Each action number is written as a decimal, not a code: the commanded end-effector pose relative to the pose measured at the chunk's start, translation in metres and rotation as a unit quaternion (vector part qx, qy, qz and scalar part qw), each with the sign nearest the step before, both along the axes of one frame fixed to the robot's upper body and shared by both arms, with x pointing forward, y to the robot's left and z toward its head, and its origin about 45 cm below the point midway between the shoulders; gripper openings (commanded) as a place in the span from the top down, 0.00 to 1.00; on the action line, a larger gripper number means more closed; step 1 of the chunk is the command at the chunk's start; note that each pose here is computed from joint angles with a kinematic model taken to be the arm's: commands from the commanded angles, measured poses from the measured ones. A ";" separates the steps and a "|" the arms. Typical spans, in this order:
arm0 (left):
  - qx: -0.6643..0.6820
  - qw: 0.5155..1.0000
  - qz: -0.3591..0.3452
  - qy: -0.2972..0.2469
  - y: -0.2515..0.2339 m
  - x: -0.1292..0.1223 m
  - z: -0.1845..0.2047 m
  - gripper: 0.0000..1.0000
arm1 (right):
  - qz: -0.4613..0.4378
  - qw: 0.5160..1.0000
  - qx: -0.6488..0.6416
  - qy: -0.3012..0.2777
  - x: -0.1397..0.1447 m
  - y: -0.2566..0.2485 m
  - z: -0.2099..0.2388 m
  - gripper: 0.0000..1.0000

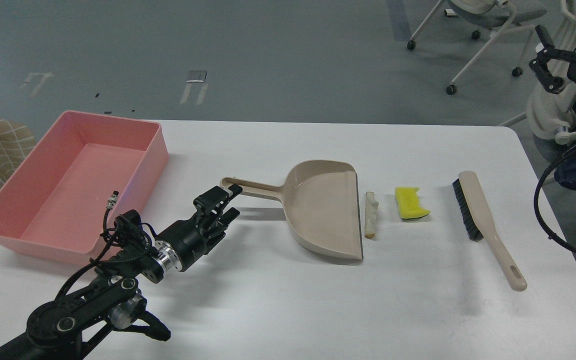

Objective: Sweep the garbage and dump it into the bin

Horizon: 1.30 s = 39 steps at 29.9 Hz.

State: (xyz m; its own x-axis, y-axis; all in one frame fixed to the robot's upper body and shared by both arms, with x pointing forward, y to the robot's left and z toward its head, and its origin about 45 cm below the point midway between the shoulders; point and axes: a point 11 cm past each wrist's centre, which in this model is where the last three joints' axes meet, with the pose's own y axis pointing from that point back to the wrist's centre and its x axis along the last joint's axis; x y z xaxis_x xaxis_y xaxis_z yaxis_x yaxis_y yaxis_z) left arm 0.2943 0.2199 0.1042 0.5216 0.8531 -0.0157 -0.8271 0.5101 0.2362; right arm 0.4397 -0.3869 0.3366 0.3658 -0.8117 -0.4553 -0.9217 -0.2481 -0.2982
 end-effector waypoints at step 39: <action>0.002 0.999 0.017 -0.035 -0.002 0.034 0.003 0.60 | -0.003 1.000 0.001 0.003 -0.002 -0.003 -0.003 0.00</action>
